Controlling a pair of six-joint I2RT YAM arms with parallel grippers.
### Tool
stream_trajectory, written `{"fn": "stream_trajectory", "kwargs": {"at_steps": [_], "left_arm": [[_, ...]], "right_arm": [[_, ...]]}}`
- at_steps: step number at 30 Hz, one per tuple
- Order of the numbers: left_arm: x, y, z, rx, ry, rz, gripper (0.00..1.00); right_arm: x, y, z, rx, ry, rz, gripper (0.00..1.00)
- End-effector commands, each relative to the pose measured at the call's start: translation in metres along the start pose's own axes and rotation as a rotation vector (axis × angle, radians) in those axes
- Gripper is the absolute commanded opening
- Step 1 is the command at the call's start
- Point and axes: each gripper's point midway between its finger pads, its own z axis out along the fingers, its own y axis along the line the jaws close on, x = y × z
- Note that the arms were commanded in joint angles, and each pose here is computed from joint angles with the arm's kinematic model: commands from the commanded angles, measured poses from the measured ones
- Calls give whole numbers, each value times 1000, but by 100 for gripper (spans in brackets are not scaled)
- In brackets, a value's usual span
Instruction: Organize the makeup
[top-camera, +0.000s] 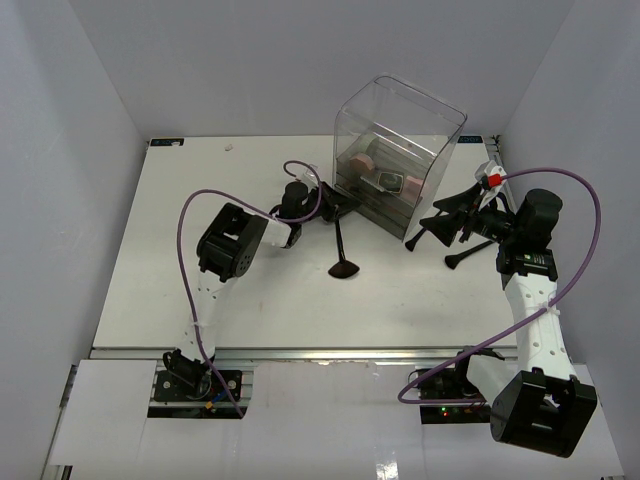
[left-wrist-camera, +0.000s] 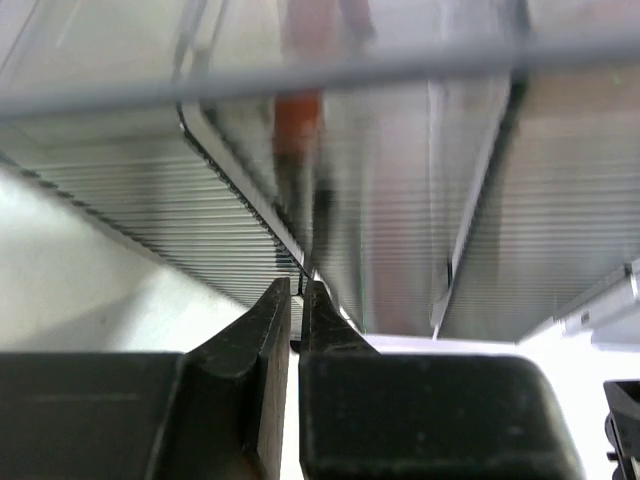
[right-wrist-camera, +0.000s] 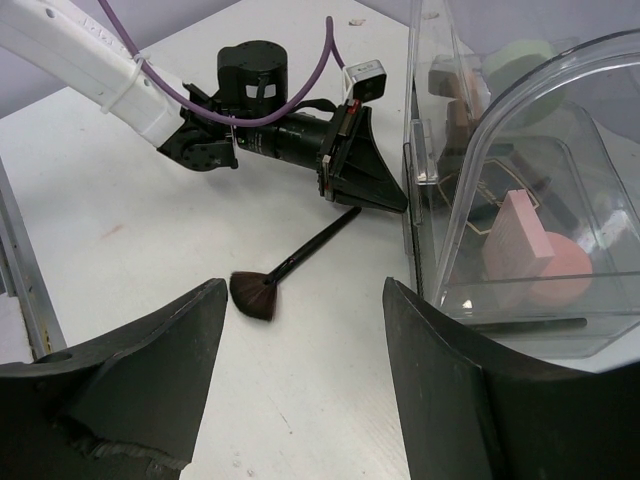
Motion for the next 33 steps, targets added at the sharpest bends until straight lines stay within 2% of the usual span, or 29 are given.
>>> {"fn": "stream_trajectory", "kwargs": {"at_steps": [1,16,20,29,33], "left_arm": [[5,-23,-19,38,-12,54,7],[30,-18,-92,9,-18,93,8],[34,-18,-97,18,-17,93,16],[18,-48,-113,31,-55,191,47],[12,-56,-122,17,-70,241,52]], "right_arm": [[-3,2,-2,-11,-14,-33,70],[-3,2,-4,-2,-23,-31,71],[-2,0,-4,5,-22,-28,71],[0,-2,-4,8,-19,-30,71],[1,1,-3,-11,-18,-34,72]]}}
